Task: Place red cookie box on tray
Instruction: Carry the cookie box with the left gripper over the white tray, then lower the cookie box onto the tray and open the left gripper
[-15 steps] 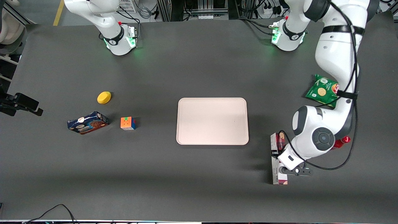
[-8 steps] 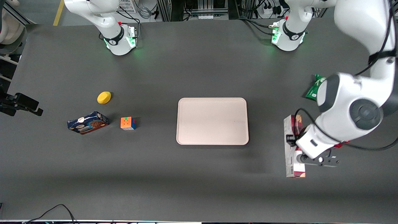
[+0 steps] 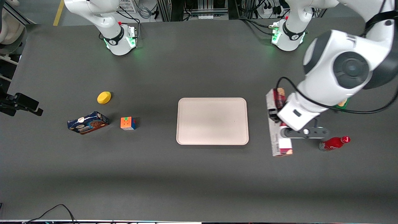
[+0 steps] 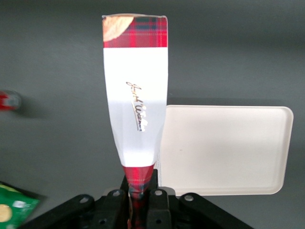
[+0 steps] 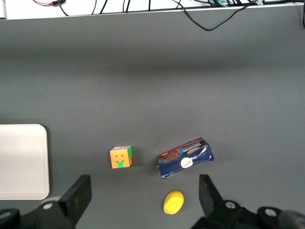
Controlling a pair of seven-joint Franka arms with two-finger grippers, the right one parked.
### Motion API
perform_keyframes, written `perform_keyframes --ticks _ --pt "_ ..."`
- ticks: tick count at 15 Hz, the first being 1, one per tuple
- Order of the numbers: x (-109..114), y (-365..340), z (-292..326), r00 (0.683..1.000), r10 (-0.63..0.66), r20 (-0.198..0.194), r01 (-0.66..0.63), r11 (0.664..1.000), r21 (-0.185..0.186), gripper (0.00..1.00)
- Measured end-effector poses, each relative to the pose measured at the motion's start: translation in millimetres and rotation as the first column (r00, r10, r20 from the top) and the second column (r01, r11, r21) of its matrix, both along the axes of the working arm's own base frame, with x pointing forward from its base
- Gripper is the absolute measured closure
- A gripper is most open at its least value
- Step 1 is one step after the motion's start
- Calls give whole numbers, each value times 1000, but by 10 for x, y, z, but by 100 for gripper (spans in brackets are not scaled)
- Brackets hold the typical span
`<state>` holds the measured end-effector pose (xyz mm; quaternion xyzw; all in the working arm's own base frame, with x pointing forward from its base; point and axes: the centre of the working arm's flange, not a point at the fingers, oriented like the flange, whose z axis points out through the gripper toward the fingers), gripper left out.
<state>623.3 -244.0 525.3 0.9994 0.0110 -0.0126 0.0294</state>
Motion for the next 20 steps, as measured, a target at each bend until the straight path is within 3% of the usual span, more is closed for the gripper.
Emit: perform_keyframes --ticks 4,6,8,10,14,17,20 --pt "-133 -340 -614 999 38 35 -38 999 -16 85" --pt "-264 -402 -978 998 31 52 -31 1000 1 85" --pt "-476 -560 -1289 997 38 72 -40 999 32 85" --pt "-769 -819 -1587 994 58 90 -62 997 37 85" --pt "-1224 -974 -2191 990 57 126 -58 998 9 85" --pt "-1348 -878 -2430 991 27 133 -31 999 28 85" --pt "-1394 -866 -2529 991 23 134 -25 999 20 85"
